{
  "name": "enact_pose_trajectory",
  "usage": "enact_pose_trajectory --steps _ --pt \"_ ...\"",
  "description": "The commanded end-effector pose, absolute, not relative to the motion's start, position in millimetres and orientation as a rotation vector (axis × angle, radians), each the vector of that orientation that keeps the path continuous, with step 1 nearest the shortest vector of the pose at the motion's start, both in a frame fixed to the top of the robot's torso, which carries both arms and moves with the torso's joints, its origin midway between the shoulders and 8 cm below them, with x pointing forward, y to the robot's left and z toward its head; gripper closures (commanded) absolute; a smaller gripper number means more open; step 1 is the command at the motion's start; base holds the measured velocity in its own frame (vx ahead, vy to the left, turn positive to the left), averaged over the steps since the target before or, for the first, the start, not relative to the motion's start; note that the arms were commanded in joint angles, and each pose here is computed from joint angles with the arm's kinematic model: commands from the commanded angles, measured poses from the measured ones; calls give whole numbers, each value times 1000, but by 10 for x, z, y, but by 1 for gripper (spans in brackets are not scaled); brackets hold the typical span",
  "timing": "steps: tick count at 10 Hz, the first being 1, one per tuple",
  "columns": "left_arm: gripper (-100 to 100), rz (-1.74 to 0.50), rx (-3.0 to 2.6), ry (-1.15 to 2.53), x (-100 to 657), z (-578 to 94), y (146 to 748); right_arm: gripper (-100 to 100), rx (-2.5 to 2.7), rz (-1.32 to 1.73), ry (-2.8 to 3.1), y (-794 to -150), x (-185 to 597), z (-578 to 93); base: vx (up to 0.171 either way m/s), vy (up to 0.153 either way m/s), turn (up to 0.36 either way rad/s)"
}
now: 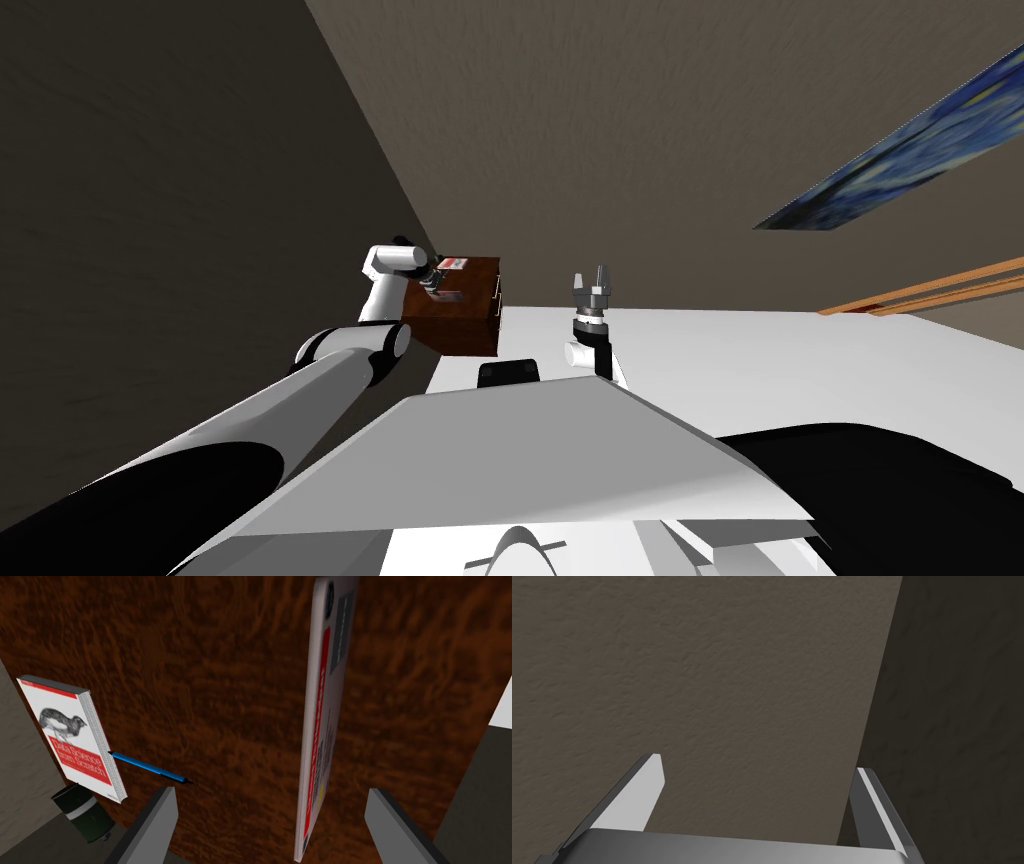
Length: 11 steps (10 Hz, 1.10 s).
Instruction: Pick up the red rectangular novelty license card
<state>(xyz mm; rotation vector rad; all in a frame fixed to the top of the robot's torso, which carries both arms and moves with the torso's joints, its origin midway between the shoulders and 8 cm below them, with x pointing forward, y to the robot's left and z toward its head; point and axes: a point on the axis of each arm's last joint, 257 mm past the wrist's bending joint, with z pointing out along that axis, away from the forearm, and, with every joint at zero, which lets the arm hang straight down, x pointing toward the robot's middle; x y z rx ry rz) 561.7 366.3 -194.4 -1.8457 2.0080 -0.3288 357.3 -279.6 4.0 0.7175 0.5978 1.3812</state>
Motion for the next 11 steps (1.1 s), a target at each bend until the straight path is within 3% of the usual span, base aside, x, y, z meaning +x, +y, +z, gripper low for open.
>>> enact_pose_trajectory --steps 1,11 --pt "-100 -287 -1886 2039 5526 -2003 3663 0 717 1381 598 -2796 3573 40 49 9 -28" --pt "-100 -53 -2101 2226 4975 -2098 3537 0 717 1381 598 -2796 3573 41 47 12 -32"
